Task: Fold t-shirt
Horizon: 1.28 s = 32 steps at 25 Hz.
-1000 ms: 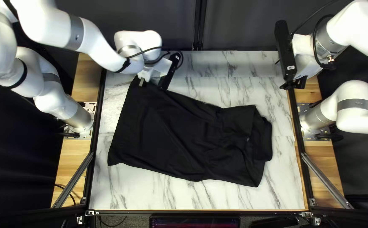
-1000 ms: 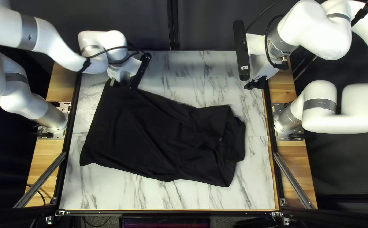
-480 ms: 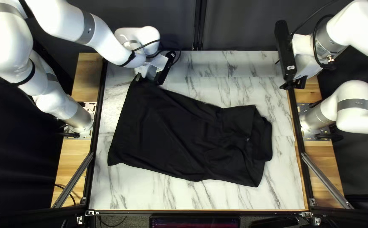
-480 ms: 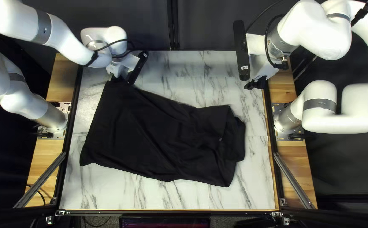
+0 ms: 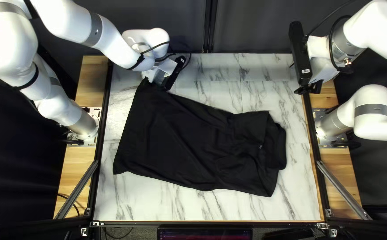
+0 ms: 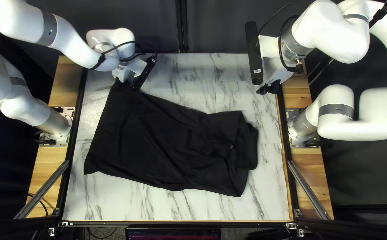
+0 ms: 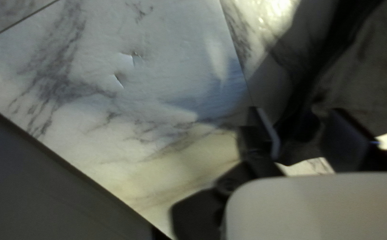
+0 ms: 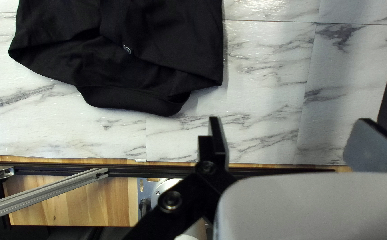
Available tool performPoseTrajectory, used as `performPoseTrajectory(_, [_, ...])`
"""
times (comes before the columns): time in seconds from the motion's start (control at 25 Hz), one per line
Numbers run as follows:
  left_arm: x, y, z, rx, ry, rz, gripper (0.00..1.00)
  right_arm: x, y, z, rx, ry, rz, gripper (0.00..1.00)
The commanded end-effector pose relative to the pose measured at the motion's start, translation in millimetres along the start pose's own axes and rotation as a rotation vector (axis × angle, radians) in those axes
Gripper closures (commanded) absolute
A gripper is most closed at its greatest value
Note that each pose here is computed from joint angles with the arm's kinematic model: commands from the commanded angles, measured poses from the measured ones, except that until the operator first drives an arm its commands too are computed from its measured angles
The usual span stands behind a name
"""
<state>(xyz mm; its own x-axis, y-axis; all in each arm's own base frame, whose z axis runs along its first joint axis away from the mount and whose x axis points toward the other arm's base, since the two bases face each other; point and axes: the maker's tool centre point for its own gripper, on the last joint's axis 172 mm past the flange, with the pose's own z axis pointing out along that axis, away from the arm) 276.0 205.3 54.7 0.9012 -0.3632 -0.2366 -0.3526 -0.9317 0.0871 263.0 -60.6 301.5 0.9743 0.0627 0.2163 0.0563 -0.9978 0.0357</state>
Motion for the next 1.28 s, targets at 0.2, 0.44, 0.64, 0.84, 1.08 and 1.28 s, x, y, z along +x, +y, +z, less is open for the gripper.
performPoseTrajectory(0.2, [7,44,-26,0.043,-0.002,-0.031,1.0,0,0,0,0.0,0.0,0.0,0.0])
performPoseTrajectory(0.44, [9,78,-30,0.075,-0.024,-0.057,1.0,0,0,0,0.0,0.0,0.0,0.0])
performPoseTrajectory(0.64, [5,87,-35,0.084,-0.034,-0.073,1.0,0,0,0,0.0,0.0,0.0,0.0])
performPoseTrajectory(0.84, [5,87,-48,0.091,-0.031,-0.089,1.0,0,0,0,0.0,0.0,0.0,0.0])
performPoseTrajectory(1.08, [5,94,-62,0.087,-0.009,-0.098,1.0,0,0,0,0.0,0.0,0.0,0.0])
performPoseTrajectory(1.28, [9,111,-77,0.08,0.013,-0.095,1.0,0,0,0,0.0,0.0,0.0,0.0])
